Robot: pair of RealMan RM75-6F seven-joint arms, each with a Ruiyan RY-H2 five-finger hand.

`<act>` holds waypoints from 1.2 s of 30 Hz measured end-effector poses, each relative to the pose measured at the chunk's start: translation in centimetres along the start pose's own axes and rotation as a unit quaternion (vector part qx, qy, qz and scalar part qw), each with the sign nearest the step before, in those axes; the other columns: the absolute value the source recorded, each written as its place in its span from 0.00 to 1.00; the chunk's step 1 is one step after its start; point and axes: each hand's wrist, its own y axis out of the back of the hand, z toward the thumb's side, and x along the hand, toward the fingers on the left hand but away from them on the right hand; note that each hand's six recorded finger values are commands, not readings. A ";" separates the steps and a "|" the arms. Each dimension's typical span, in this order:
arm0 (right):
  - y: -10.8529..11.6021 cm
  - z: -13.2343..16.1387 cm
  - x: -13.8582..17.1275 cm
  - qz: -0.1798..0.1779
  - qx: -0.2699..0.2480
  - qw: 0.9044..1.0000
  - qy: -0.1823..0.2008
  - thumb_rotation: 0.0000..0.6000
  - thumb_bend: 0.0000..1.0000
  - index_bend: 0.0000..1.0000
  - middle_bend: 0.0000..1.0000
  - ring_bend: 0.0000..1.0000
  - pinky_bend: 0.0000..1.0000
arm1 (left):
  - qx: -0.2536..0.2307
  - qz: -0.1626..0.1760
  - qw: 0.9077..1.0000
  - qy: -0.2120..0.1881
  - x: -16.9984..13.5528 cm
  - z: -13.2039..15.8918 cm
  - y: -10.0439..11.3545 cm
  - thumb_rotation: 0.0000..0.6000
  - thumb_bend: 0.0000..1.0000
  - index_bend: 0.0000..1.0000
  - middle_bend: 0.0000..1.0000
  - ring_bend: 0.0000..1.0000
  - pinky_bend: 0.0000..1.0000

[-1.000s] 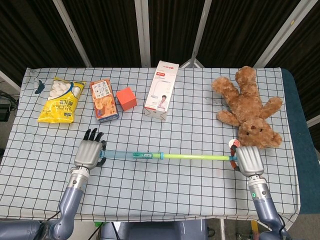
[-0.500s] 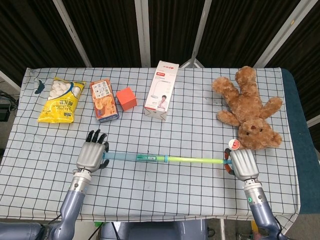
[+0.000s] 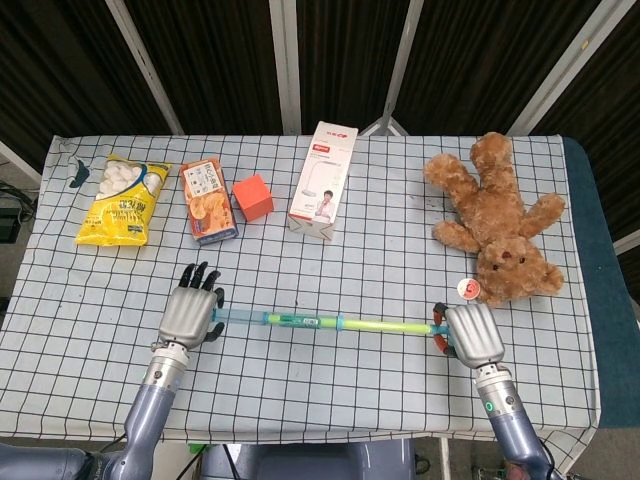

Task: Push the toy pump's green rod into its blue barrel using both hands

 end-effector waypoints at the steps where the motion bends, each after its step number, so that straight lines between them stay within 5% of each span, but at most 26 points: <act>1: 0.0 0.1 0.0 -0.001 -0.002 1.000 0.001 1.00 0.36 0.73 1.00 1.00 0.78 | 0.001 0.000 1.000 -0.001 0.0 0.1 0.0 1.00 0.48 0.59 0.15 0.00 0.00; 36: -0.2 3.5 -0.9 -0.001 -0.018 0.999 0.032 1.00 0.36 0.73 1.00 1.00 0.78 | 0.010 0.002 1.000 -0.008 0.5 2.1 0.0 1.00 0.48 0.60 0.15 0.00 0.00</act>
